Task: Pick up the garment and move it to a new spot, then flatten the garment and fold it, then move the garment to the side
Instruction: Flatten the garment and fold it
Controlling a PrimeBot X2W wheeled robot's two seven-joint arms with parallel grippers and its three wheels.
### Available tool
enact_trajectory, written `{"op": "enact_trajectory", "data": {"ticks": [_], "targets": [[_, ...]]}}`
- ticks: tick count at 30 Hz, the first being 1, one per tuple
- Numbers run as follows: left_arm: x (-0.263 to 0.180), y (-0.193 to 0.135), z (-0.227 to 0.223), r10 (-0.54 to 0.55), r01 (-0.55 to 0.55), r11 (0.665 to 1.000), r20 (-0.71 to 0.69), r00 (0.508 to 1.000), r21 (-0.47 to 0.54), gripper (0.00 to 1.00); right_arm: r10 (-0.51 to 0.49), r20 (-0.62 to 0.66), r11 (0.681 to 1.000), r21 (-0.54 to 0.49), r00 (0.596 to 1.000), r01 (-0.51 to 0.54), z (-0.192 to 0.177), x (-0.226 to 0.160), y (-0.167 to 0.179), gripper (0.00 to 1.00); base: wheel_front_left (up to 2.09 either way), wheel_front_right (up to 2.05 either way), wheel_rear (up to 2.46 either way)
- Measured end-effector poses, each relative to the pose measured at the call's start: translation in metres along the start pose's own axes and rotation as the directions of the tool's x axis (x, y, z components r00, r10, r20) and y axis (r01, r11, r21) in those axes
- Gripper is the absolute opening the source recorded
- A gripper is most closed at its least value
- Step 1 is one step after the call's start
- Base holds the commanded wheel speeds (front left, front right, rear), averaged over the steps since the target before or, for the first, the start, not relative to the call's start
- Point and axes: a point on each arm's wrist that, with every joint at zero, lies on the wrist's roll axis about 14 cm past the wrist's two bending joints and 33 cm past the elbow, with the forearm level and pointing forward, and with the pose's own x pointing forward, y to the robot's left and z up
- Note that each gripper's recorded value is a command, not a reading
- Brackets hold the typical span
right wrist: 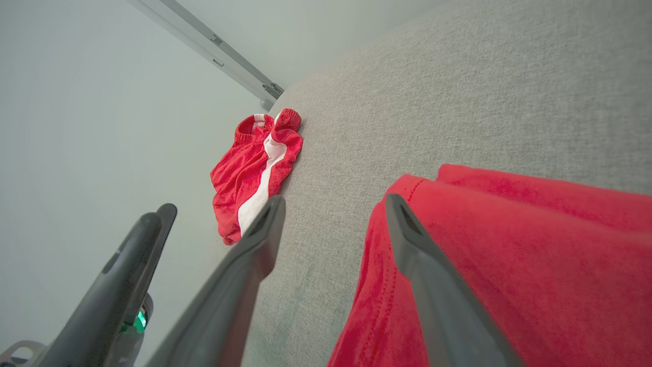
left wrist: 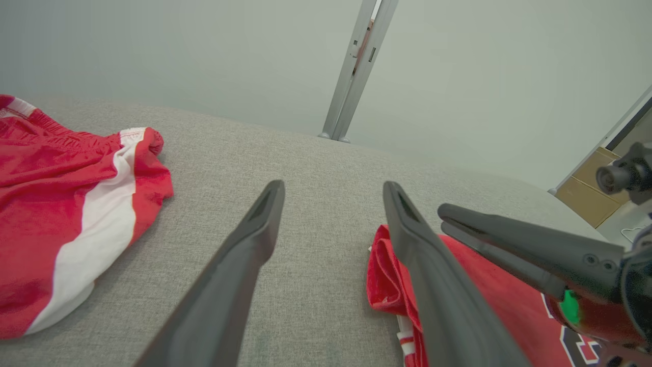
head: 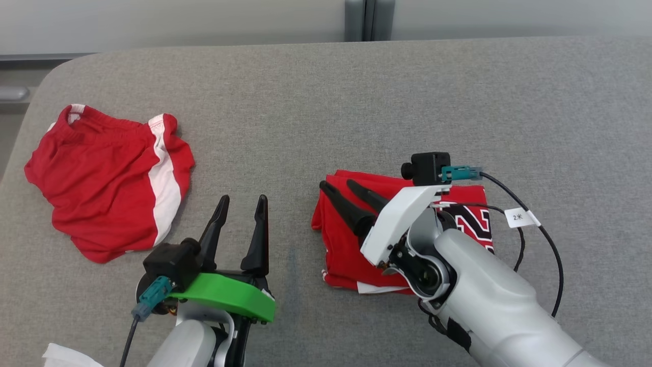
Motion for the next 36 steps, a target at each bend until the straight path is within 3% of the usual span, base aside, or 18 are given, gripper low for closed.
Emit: {"op": "enact_trajectory", "data": {"ticks": [4, 7, 9, 15, 24, 32, 36], "targets": [[0.002, -0.006, -0.001, -0.015, 0.015, 1.000, 0.001, 1.000, -0.003, 1.00, -0.010, 0.129, 0.999, -0.035, 0.992, 0.015, 0.034, -0.002, -0.003, 1.00, 0.00, 0.00, 0.00], [0.003, -0.010, -0.002, -0.028, 0.028, 1.000, -0.001, 1.000, -0.002, 1.00, -0.042, 0.235, 0.986, -0.149, 0.971, 0.079, 0.066, -0.014, -0.019, 1.00, 0.00, 0.00, 0.00], [0.004, -0.013, -0.002, -0.037, 0.037, 0.999, -0.001, 0.999, 0.001, 1.00, -0.079, 0.299, 0.958, -0.240, 0.951, 0.155, 0.085, -0.028, -0.039, 1.00, 0.00, 0.00, 0.00], [0.009, -0.020, -0.002, -0.059, 0.058, 0.997, 0.003, 0.998, 0.057, 1.00, -0.153, 0.419, 0.874, -0.365, 0.895, 0.321, 0.115, -0.067, -0.076, 1.00, 0.00, 0.00, 0.00], [0.005, -0.012, 0.003, -0.022, 0.020, 0.994, 0.023, 0.999, 0.110, 1.00, -0.279, 0.531, 0.761, -0.385, 0.800, 0.522, 0.107, -0.136, -0.110, 1.00, 0.00, 0.00, 0.00], [-0.021, 0.004, -0.007, 0.046, -0.047, 0.991, 0.010, 0.999, 0.126, 1.00, -0.339, 0.625, 0.715, -0.314, 0.703, 0.624, 0.094, -0.187, -0.108, 1.00, 0.00, 0.00, 0.00], [-0.027, 0.009, -0.005, 0.066, -0.068, 0.989, 0.020, 0.998, 0.133, 1.00, -0.344, 0.635, 0.705, -0.312, 0.691, 0.637, 0.087, -0.199, -0.101, 1.00, 0.00, 0.00, 0.00]]}}
